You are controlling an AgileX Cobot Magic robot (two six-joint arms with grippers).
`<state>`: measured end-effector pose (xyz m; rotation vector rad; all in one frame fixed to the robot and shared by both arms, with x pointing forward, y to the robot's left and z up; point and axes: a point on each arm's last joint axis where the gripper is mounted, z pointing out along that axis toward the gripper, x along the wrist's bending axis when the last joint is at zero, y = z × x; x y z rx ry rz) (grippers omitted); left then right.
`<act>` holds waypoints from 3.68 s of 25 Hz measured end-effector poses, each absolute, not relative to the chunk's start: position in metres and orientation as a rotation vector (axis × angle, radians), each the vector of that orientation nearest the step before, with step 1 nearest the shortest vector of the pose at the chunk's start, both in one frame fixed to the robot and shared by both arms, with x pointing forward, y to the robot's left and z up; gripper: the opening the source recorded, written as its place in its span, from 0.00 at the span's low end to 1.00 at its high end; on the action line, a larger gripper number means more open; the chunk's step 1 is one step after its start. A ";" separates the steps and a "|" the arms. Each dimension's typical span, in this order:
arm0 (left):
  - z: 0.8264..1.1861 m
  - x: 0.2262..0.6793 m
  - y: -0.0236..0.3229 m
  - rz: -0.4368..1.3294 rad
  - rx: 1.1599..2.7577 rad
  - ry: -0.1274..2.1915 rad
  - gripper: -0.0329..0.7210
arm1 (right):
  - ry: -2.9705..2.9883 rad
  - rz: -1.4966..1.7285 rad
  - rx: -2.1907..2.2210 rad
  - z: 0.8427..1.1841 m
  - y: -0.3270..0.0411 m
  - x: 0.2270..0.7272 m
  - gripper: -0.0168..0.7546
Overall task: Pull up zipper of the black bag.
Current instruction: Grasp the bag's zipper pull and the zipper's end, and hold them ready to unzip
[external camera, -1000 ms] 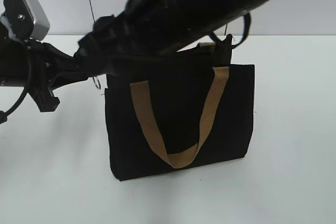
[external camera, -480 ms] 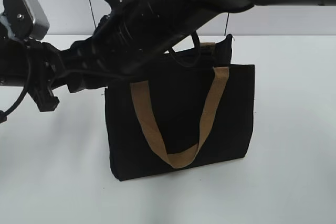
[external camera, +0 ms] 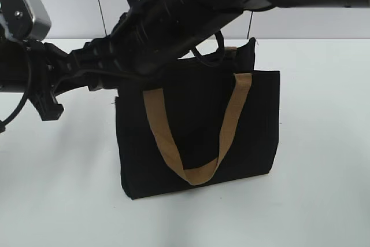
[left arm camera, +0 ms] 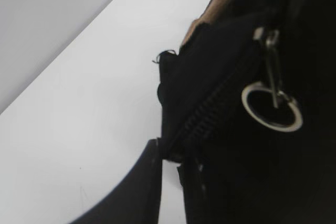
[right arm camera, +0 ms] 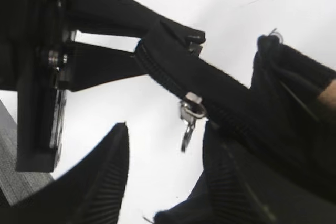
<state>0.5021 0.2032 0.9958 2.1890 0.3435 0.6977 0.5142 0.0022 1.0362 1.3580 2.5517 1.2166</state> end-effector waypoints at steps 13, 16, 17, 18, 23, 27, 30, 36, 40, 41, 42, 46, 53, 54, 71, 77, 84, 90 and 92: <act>0.996 0.502 0.203 0.694 2.187 0.341 0.14 | 2.494 1.232 1.417 1.021 0.008 0.524 0.37; 0.996 0.502 0.203 0.694 2.187 0.341 0.14 | 2.490 1.235 1.418 1.021 0.008 0.524 0.18; 0.996 0.502 0.203 0.694 2.187 0.341 0.14 | 2.490 1.235 1.418 1.021 0.008 0.524 0.11; 0.996 0.502 0.203 0.694 2.187 0.341 0.14 | 2.491 1.234 1.418 1.021 0.008 0.524 0.05; 0.994 0.502 0.205 0.708 2.215 0.345 0.14 | 2.549 1.172 1.409 1.019 0.006 0.520 0.02; 0.988 0.501 0.210 0.686 2.284 0.398 0.14 | 2.603 1.096 1.342 1.023 0.001 0.515 0.02; 0.988 0.497 0.211 0.654 2.303 0.425 0.14 | 2.616 1.068 1.300 1.030 -0.004 0.512 0.02; 0.988 0.494 0.211 0.611 2.311 0.470 0.14 | 2.619 1.036 1.299 1.040 -0.017 0.513 0.02; 0.987 0.496 0.212 0.628 2.314 0.511 0.14 | 2.622 0.972 1.382 1.041 -0.036 0.523 0.02; 0.987 0.496 0.212 0.629 2.314 0.514 0.14 | 2.621 0.965 1.401 1.041 -0.040 0.525 0.02; 0.987 0.496 0.212 0.630 2.314 0.514 0.14 | 2.620 0.958 1.425 1.041 -0.043 0.528 0.02; 0.988 0.496 0.212 0.623 2.309 0.516 0.14 | 2.620 0.954 1.470 1.046 -0.056 0.532 0.02; 0.986 0.505 0.238 0.742 2.331 0.644 0.03 | 2.563 0.963 1.523 1.066 -0.085 0.537 0.02; 0.986 0.506 0.240 0.747 2.331 0.655 0.03 | 2.564 0.971 1.535 1.067 -0.085 0.537 0.02; 0.991 0.488 0.205 0.426 2.136 0.274 0.06 | 2.693 1.178 1.514 1.061 -0.068 0.535 0.02; 0.967 0.495 0.185 0.308 2.119 0.341 0.50 | 2.708 1.207 1.505 1.060 -0.065 0.535 0.02; 0.967 0.498 0.173 0.371 2.083 0.378 0.73 | 2.721 1.208 1.470 1.060 -0.065 0.535 0.02; 0.966 0.506 0.157 0.400 2.096 0.300 0.73 | 2.743 1.196 1.462 1.059 -0.065 0.534 0.02; 0.968 0.508 0.155 0.413 2.099 0.301 0.71 | 2.752 1.192 1.455 1.059 -0.065 0.533 0.02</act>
